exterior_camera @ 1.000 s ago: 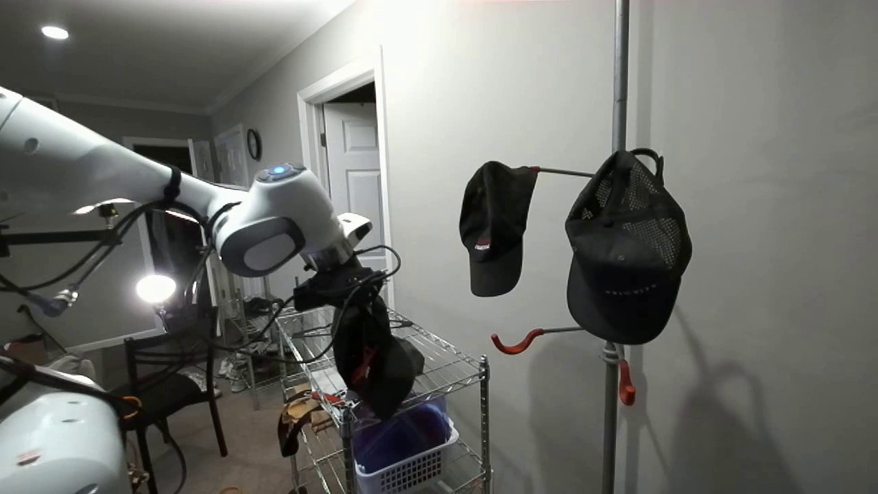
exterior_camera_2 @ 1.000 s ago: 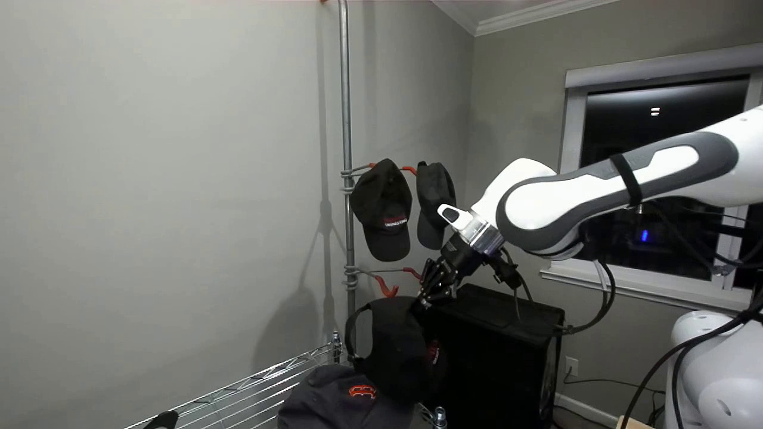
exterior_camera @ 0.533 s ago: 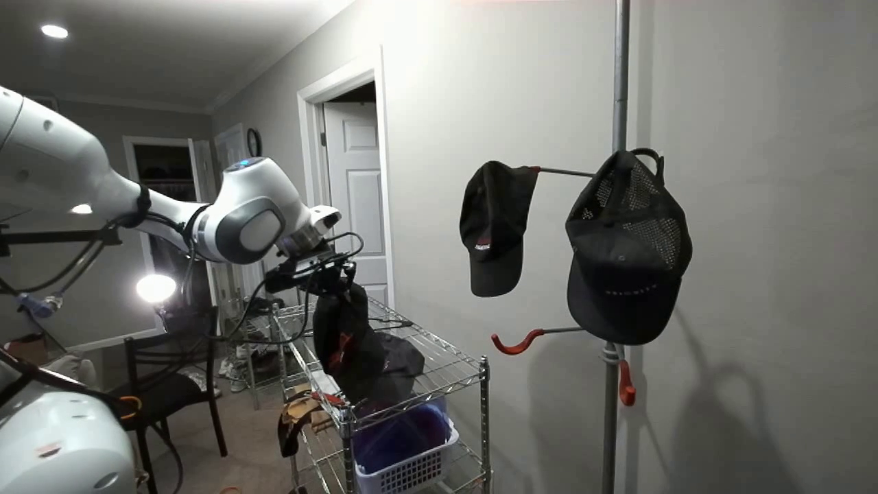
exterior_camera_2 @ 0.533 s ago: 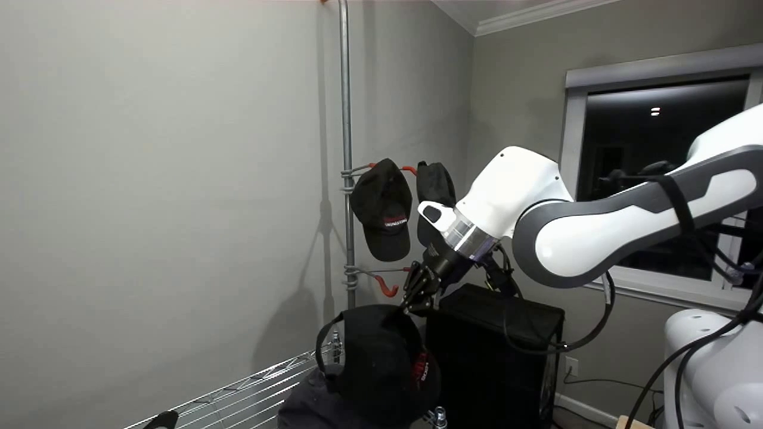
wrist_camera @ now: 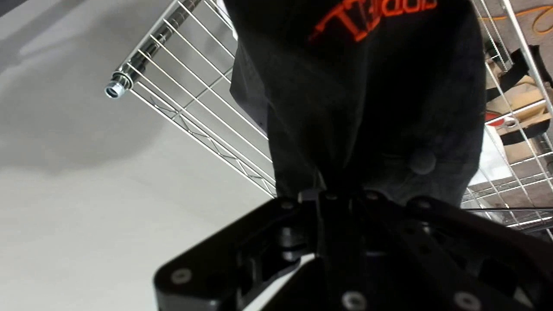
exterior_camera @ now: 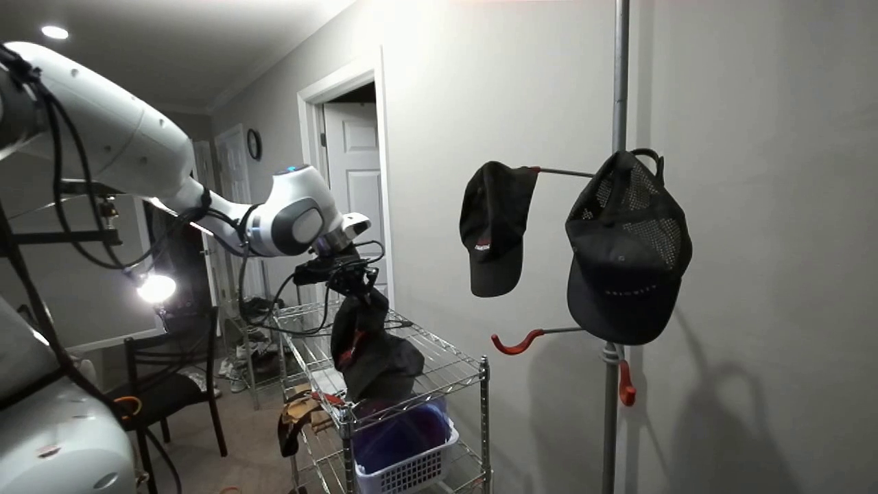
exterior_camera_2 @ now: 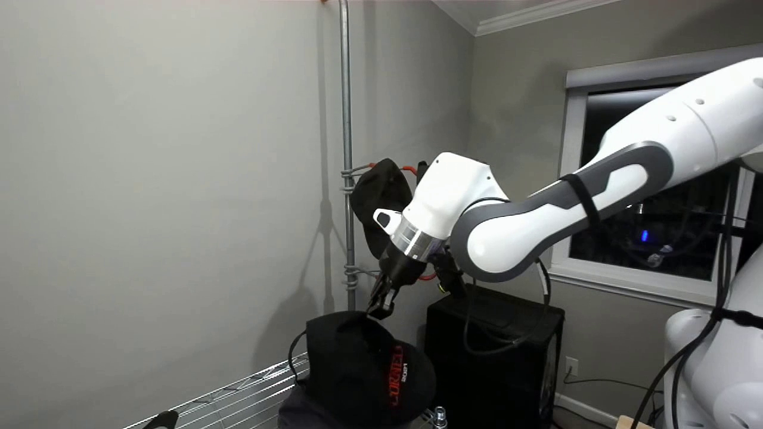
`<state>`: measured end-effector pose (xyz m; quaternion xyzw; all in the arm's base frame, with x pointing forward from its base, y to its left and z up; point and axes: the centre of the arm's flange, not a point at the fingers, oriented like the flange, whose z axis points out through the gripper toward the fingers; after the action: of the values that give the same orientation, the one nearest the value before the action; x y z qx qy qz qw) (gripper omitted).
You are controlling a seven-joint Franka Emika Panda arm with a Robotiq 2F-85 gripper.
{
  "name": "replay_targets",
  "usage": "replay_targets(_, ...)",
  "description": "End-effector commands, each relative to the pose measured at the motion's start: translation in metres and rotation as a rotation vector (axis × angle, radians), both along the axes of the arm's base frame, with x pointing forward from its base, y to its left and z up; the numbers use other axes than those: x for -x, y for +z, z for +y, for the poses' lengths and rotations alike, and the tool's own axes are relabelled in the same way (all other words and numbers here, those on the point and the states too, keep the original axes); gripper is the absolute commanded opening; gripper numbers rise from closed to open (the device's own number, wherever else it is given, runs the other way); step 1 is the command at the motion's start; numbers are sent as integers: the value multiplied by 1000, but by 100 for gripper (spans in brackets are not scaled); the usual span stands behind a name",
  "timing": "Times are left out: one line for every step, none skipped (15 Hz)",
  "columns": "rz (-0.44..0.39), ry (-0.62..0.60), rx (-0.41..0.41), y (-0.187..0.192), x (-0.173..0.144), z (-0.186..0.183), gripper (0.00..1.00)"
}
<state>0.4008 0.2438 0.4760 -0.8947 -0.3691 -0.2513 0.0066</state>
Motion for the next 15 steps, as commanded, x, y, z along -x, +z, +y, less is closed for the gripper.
replay_targets(71, -40, -14, -10, -38, 15, 3)
replay_targets(82, -46, -21, -13, -43, 17, 4)
replay_targets(86, -50, -28, -15, -49, 18, 4)
replay_targets(87, -55, -34, -18, -54, 20, 4)
replay_targets(89, -56, -41, -20, -58, 22, 3)
replay_targets(83, -64, -47, -22, -63, 24, 4)
replay_targets(79, -68, -52, -24, -67, 25, 3)
replay_targets(74, -75, -55, -25, -72, 27, 4)
replay_targets(68, -78, -56, -26, -76, 29, 4)
replay_targets(59, -84, -58, -27, -79, 30, 4)
replay_targets(47, -84, -61, -26, -82, 31, 3)
replay_targets(34, -88, -63, -27, -86, 32, 4)
replay_targets(19, -94, -62, -27, -89, 32, 3)
replay_targets(2, -105, -61, -28, -93, 31, 4)
replay_targets(-3, -117, -62, -28, -97, 30, 17)
